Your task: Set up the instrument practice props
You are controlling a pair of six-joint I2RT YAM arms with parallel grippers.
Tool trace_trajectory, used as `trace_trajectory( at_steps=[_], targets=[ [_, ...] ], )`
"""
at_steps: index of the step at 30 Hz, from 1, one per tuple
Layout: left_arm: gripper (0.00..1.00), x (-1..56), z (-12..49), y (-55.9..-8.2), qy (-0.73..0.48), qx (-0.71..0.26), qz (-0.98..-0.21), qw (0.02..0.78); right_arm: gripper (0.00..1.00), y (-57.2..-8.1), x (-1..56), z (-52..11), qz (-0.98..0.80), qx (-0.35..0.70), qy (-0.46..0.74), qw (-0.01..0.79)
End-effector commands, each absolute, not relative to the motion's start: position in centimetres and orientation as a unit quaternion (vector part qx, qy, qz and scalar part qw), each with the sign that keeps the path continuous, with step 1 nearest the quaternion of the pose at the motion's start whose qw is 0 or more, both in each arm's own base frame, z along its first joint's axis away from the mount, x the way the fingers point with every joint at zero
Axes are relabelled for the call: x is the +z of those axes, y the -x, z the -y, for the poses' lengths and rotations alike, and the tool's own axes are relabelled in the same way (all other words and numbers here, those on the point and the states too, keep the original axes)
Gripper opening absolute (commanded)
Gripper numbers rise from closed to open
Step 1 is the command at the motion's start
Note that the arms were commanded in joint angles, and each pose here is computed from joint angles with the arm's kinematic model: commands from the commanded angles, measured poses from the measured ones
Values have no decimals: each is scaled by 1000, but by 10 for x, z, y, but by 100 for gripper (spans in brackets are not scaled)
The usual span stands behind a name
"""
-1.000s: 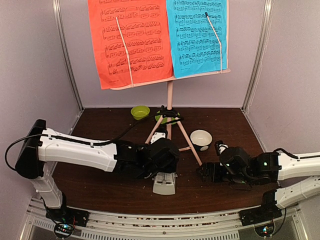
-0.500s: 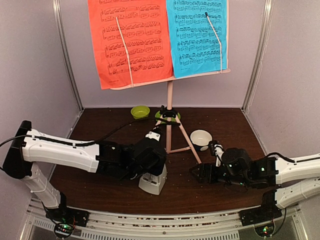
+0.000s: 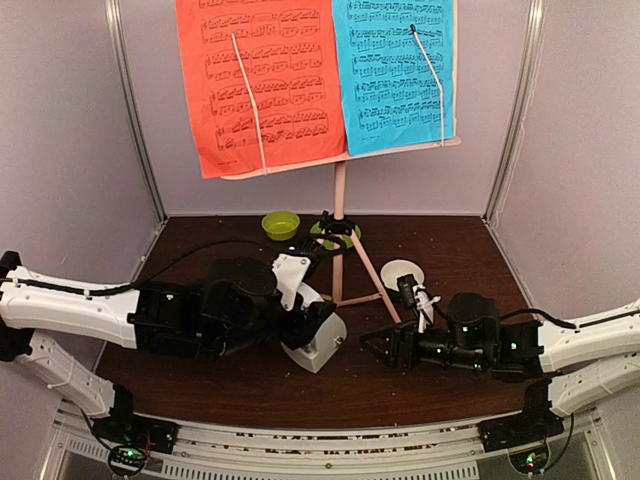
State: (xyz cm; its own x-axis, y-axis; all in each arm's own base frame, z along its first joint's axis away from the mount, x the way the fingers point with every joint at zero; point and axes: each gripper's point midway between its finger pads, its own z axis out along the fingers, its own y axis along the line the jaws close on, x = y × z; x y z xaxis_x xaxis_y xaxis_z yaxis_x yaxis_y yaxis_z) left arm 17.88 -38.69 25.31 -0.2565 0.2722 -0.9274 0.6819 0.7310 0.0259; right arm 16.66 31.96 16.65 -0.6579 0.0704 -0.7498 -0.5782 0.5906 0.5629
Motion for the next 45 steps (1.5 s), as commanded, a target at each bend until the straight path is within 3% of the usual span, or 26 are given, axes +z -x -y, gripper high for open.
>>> trace_trajectory(
  at_steps=[1,25,40,45],
  targets=[
    [0,337,391,-167,-317,-272,-679,604,65,-155,186,-337,-768,480,186,381],
    [0,380,387,-153,-331,-317,-634,623,41,-150,217,-369,-739,532,199,362],
    [0,390,385,-147,-329,-340,-617,630,45,-159,204,-357,-760,510,167,367],
    [0,390,388,-146,-334,-340,-614,629,37,-157,221,-363,-746,522,180,372]
  ],
)
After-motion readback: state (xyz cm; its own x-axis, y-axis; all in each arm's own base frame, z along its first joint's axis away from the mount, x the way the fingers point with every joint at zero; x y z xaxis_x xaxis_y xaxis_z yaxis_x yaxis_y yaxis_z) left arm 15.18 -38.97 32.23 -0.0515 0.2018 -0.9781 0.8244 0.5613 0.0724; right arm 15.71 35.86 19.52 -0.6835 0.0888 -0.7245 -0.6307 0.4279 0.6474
